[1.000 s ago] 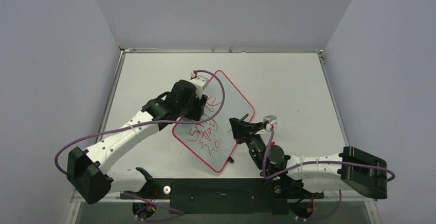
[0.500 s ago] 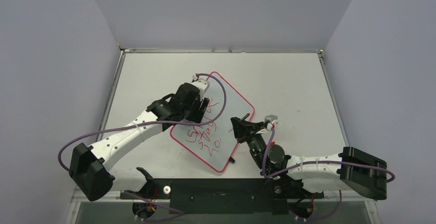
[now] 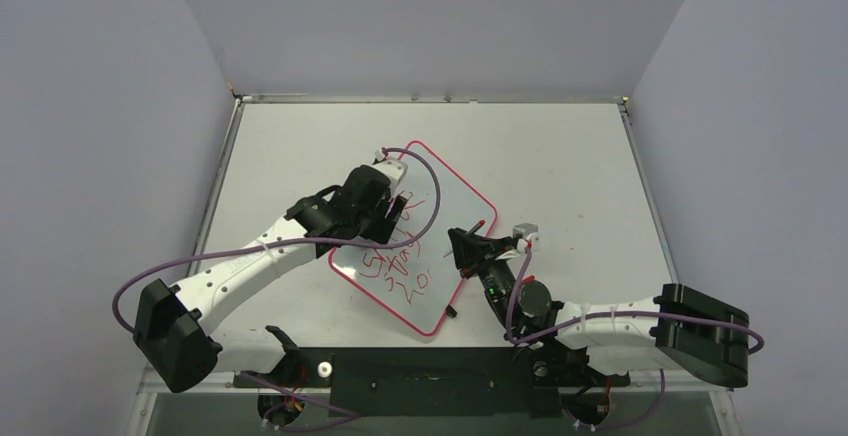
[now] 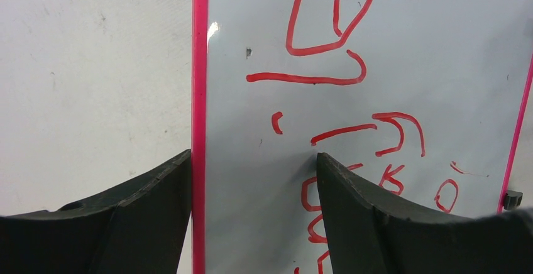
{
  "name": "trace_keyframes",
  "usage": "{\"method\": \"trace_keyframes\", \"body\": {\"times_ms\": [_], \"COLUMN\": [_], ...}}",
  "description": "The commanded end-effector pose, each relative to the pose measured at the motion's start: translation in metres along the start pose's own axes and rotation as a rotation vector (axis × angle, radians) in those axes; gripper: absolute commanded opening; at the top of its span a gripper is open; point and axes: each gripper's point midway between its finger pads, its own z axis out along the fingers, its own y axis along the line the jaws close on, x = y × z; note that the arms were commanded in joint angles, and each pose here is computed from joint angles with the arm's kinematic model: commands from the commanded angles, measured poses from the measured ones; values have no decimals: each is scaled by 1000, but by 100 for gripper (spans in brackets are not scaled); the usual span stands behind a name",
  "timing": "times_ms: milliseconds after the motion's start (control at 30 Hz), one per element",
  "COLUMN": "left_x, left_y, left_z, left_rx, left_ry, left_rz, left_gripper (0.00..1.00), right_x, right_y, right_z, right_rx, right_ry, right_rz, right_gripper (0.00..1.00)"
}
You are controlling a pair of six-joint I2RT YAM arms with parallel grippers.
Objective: Write a sentence on the whiteboard
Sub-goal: Put down the whiteboard on the whiteboard stand, then pass from the right arm to the left
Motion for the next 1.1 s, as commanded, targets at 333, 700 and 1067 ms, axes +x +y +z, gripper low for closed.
{"method": "trace_keyframes", "body": {"times_ms": [333, 700, 1067], "left_x": [-22, -93, -123], "left_y": [17, 11, -59], "left_z": [-32, -131, -184], "left_rx": [-39, 159, 622], "left_ry": [-71, -389, -777], "left_rz": [17, 6, 21], "left_gripper": [66, 66, 68], "right_x": [-13, -40, -126], "right_y": [11, 25, 87], "right_z": [4, 10, 17], "right_rx": [-29, -29, -229], "right_ry": [-31, -49, -199], "right_rz": [36, 86, 317], "right_gripper": [0, 0, 0]}}
